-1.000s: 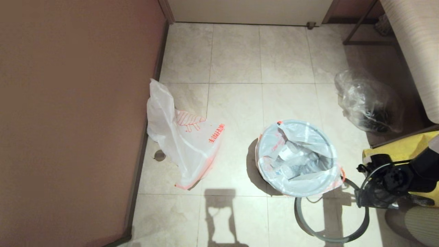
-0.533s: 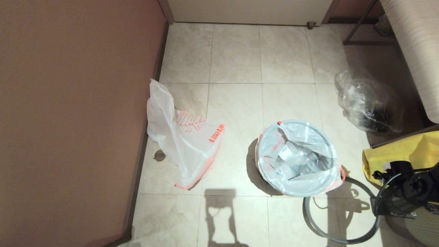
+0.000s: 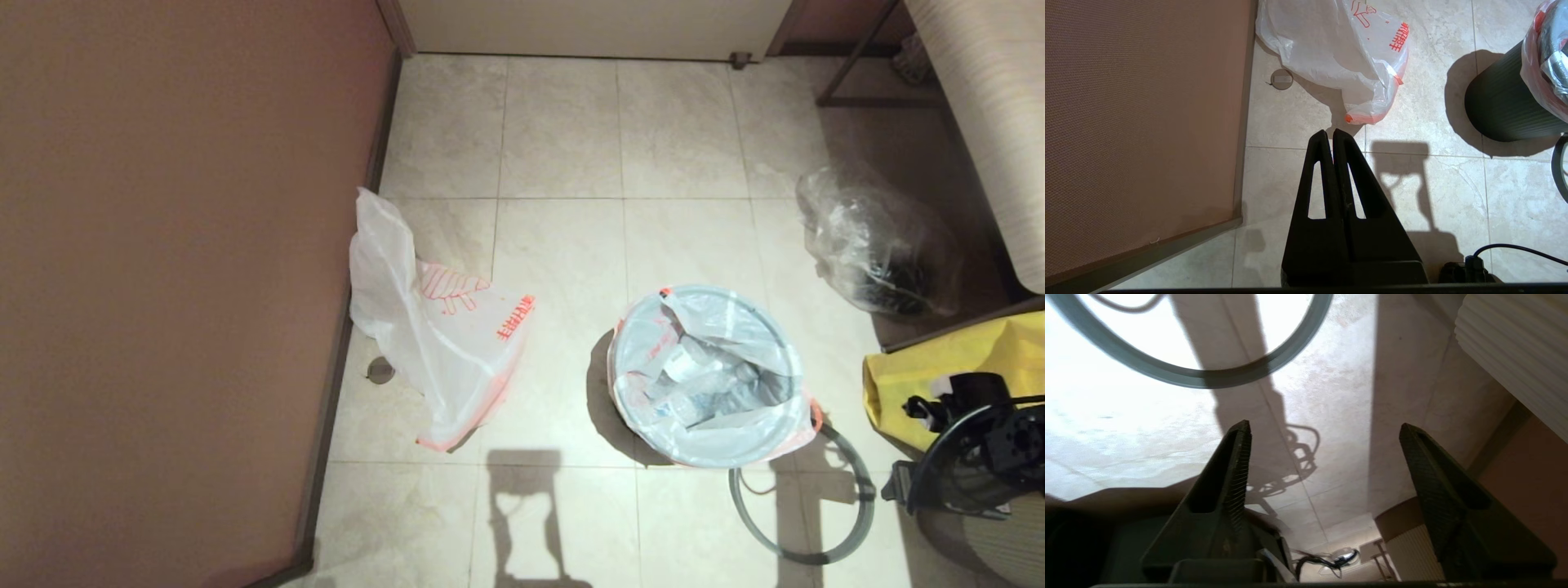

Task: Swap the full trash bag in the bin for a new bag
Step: Place the trash can ring on the floor, then place the trash bag on the floor

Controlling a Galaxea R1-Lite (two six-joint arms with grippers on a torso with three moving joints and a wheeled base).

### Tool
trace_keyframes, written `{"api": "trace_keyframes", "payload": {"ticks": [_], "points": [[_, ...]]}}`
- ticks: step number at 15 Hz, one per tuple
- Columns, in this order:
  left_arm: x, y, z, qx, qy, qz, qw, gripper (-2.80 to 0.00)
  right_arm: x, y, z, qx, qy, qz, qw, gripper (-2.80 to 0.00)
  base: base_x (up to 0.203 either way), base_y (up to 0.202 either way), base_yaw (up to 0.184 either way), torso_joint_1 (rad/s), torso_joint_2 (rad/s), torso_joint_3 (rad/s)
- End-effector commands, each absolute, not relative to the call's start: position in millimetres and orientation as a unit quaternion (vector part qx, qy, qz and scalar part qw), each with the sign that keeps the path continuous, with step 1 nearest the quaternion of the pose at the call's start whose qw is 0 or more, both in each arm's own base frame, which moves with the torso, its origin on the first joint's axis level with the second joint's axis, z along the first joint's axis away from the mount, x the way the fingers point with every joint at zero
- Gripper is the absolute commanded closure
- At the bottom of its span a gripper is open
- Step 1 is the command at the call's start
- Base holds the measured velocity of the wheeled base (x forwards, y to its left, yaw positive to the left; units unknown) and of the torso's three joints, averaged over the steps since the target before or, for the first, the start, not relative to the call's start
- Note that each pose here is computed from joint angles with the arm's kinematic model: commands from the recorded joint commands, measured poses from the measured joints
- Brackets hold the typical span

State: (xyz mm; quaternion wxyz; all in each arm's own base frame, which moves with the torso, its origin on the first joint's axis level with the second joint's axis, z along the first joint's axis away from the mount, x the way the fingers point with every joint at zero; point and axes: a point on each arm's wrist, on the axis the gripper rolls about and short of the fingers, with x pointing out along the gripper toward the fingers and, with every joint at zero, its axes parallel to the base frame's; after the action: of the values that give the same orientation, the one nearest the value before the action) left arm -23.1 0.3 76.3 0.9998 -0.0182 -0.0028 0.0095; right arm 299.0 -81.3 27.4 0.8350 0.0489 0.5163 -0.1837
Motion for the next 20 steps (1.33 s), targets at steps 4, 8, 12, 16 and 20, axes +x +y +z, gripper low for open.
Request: {"api": "trace_keyframes", "payload": {"ticks": [4,8,12,16,20], "points": [[-23,0,76,-0.018,-0.002,0.010,1.000,0.00,271,-29,107,0.063,0.448,-0.122,0.883,0.00,0.000,0.000,0.000,0.000,0.00,0.000],[-23,0,76,-0.018,-0.002,0.010,1.000,0.00,280,5,142,0.080,0.427,-0.090,0.896,0.00,0.000,0.000,0.000,0.000,0.00,0.000],[-23,0,76,-0.018,-0.002,0.010,1.000,0.00,303,19,135,0.052,0.442,-0.103,0.890,-2.80,0.000,0.000,0.000,0.000,0.00,0.000],[-23,0,76,-0.018,-0.002,0.010,1.000,0.00,334,20,124,0.022,0.439,-0.122,0.890,-2.80,0.000,0.000,0.000,0.000,0.00,0.000],[-23,0,76,-0.018,-0.002,0.010,1.000,0.00,354,14,107,0.016,0.452,-0.128,0.883,-2.80,0.000,0.000,0.000,0.000,0.00,0.000]]}}
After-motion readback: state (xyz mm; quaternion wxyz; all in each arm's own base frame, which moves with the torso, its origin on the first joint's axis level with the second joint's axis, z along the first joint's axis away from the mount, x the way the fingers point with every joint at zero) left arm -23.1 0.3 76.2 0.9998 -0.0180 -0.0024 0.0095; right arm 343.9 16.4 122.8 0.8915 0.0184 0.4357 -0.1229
